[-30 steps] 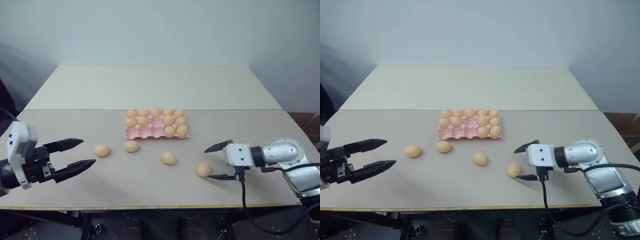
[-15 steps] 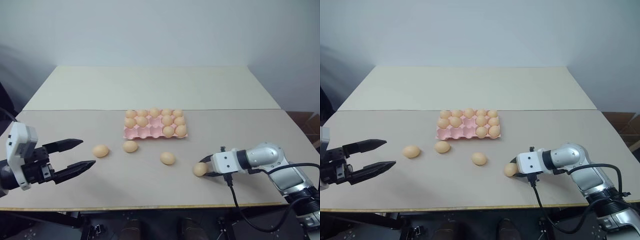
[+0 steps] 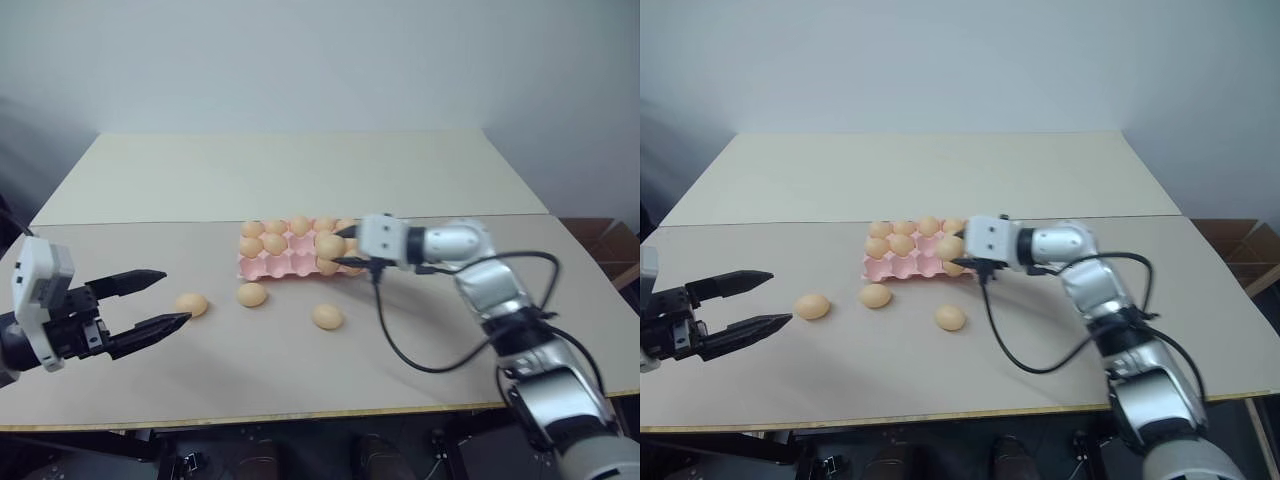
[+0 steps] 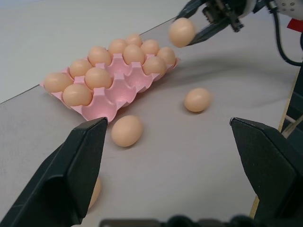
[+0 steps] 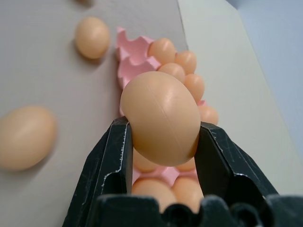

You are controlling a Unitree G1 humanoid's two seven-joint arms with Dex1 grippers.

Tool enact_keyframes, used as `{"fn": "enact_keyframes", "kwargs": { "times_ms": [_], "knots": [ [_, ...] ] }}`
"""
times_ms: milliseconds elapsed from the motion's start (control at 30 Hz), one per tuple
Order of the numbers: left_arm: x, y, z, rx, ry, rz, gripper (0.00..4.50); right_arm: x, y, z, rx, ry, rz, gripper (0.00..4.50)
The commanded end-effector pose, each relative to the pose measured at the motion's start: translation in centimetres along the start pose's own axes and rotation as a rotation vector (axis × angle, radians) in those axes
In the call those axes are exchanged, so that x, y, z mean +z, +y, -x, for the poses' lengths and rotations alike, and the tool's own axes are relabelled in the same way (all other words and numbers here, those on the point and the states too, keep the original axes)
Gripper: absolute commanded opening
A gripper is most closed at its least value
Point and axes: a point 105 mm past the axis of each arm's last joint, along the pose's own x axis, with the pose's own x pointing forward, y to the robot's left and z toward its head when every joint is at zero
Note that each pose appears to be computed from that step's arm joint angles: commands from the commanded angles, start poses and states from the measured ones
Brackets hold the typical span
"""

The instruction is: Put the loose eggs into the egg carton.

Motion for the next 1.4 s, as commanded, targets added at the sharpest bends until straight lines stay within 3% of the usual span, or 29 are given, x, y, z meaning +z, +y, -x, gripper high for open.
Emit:
{"fn": "enact_keyframes", "kwargs": {
  "times_ms": [33, 367, 667, 933, 1167, 1400],
  "knots": [
    [0.7, 0.0, 0.1, 0.005, -0.007, -0.047, 4.5, -0.2, -1.4, -1.6, -0.073, 0.04, 0.037, 1.79],
    [0.7, -0.1, 0.5, 0.017, -0.001, -0.051, 4.5, 1.4, -0.9, -4.2, -0.048, -0.021, 0.023, 1.79],
    [0.7, 0.1, 0.6, 0.032, -0.005, -0.052, 4.5, 1.1, -0.6, -4.8, -0.044, -0.003, -0.004, 4.48],
    [-0.4, -0.1, 1.9, 0.079, -0.008, -0.008, 4.5, 2.3, -0.9, -2.1, -0.07, -0.077, -0.045, 4.48],
    [-0.8, 0.3, 2.8, 0.097, -0.052, -0.013, 4.5, 3.2, -0.7, 4.7, -0.087, -0.198, -0.187, 4.48],
    [-2.0, 0.2, 2.5, 0.069, -0.016, 0.01, 4.5, 2.8, 3.1, 11.5, 0.058, -0.22, -0.306, 4.48]
  ]
}}
